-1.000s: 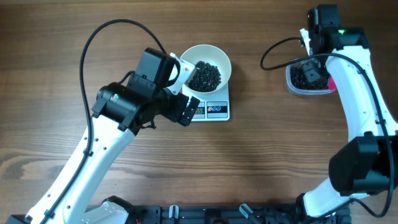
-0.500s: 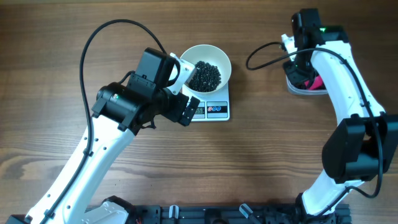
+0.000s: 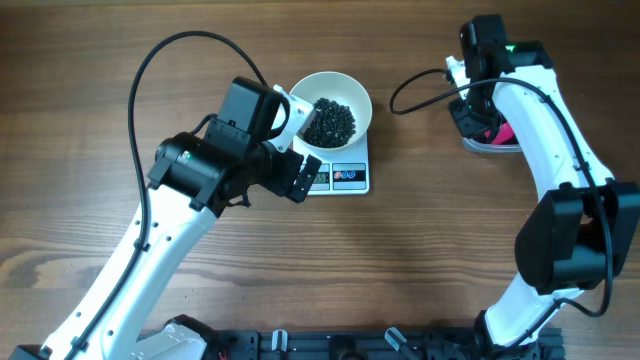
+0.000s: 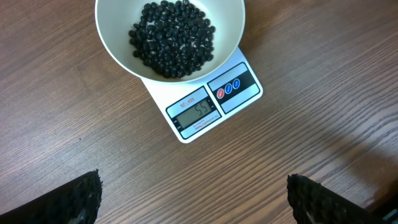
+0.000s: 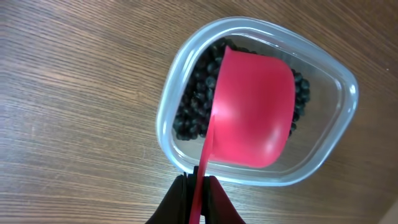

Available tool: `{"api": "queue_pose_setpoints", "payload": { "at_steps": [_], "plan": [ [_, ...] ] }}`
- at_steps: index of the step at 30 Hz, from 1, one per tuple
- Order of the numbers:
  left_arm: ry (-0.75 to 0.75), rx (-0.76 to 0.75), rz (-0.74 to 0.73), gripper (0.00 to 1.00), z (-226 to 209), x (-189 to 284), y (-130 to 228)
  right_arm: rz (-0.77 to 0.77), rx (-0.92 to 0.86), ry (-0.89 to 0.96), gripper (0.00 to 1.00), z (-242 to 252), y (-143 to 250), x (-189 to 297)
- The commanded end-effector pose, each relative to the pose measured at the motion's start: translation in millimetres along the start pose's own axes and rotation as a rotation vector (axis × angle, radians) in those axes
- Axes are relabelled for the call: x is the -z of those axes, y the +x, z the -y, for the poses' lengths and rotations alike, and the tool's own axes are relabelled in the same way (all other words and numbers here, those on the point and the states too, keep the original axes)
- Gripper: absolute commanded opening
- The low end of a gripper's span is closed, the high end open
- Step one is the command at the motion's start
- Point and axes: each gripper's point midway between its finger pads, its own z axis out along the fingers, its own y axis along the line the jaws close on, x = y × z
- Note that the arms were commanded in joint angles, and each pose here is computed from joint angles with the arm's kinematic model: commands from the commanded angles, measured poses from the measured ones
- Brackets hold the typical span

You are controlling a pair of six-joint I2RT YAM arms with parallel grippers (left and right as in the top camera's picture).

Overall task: Scoop item into bowl and weigh 150g on scale
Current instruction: 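Dip the pink scoop into the black beans with the right gripper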

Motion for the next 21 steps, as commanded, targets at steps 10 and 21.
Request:
{"api": "queue_pose_setpoints", "payload": {
  "at_steps": [10, 21],
  "plan": [
    [-0.008, 0.005, 0.005, 1.00, -2.0, 1.2, 0.0, 0.068, -0.043, -0.326, 0.04, -16.5, -1.4, -9.9],
    [-0.008, 0.004, 0.005, 1.00, -2.0, 1.2, 0.0, 0.147, -0.104, -0.560, 0.04, -11.5, 6.7, -1.0]
  ]
}}
